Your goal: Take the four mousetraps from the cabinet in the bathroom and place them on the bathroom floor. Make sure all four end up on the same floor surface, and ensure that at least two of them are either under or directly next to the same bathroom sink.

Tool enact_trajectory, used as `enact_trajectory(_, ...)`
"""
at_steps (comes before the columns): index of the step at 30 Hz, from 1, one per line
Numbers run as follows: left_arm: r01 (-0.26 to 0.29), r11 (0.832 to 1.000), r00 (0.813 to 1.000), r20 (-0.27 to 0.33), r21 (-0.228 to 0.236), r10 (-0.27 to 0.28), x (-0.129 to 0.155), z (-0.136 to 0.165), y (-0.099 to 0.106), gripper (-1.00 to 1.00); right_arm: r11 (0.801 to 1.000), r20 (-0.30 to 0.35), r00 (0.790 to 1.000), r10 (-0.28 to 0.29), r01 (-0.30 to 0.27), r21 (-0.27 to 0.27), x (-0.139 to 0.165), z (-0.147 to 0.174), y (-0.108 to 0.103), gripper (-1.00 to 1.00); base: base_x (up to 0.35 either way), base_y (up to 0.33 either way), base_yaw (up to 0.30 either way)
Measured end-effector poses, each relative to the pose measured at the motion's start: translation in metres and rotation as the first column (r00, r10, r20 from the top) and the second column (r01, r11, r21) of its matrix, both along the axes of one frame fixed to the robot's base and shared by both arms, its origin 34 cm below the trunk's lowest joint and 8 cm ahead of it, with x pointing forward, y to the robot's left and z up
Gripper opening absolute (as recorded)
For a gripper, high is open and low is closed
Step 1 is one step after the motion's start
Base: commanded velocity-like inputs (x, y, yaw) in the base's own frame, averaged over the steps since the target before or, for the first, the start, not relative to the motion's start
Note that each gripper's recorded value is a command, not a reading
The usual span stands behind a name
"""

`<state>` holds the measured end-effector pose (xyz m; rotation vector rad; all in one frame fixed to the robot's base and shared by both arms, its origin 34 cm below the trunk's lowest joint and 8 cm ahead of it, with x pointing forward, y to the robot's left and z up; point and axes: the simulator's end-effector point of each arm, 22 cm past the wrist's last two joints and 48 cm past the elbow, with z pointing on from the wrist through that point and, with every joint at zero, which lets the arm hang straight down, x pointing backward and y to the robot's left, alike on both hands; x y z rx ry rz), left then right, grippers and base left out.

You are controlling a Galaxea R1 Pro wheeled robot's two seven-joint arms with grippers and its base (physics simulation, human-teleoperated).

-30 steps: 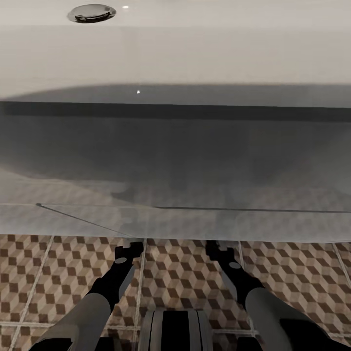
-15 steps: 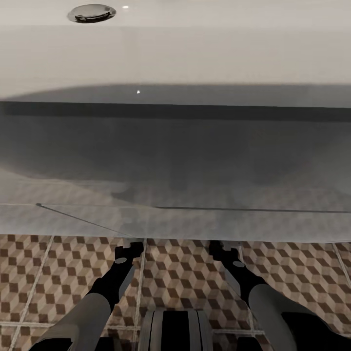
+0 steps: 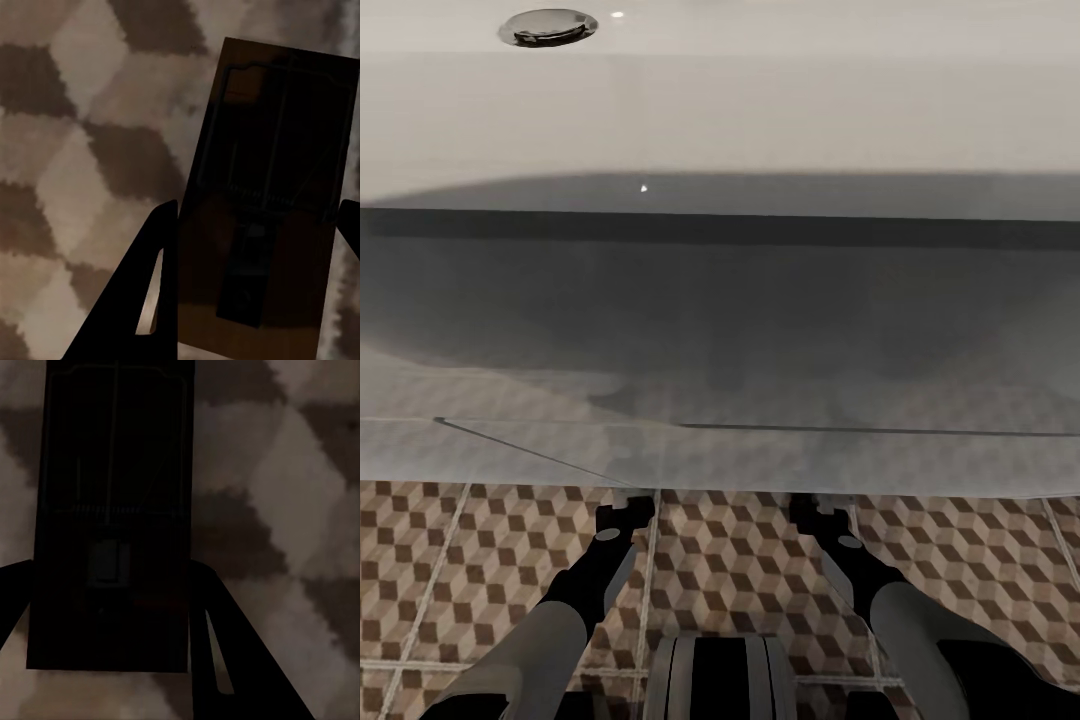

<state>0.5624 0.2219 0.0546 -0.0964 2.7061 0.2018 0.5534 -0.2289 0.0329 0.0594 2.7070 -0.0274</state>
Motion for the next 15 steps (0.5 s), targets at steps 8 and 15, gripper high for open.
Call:
enact_trajectory(8,0.000,1.000,1.000,0.000,0.000,0.000,-0.0001,-0.0001,0.0000,-1.00,1.000,-0.001,1.000,0.001,-0.001,0.004,-0.0005,-0.0002,0.0011,-1.00,0.000,0.000,0.000)
enact_trajectory(15,0.001,1.000,1.000,-0.002,0.000,-0.001,-0.0010,-0.0005,-0.0001,-1.00,1.000,-0.012,1.000,0.005,-0.005,0.013,-0.0023,-0.0011,0.0031,-1.00,0.000,0.000,0.000)
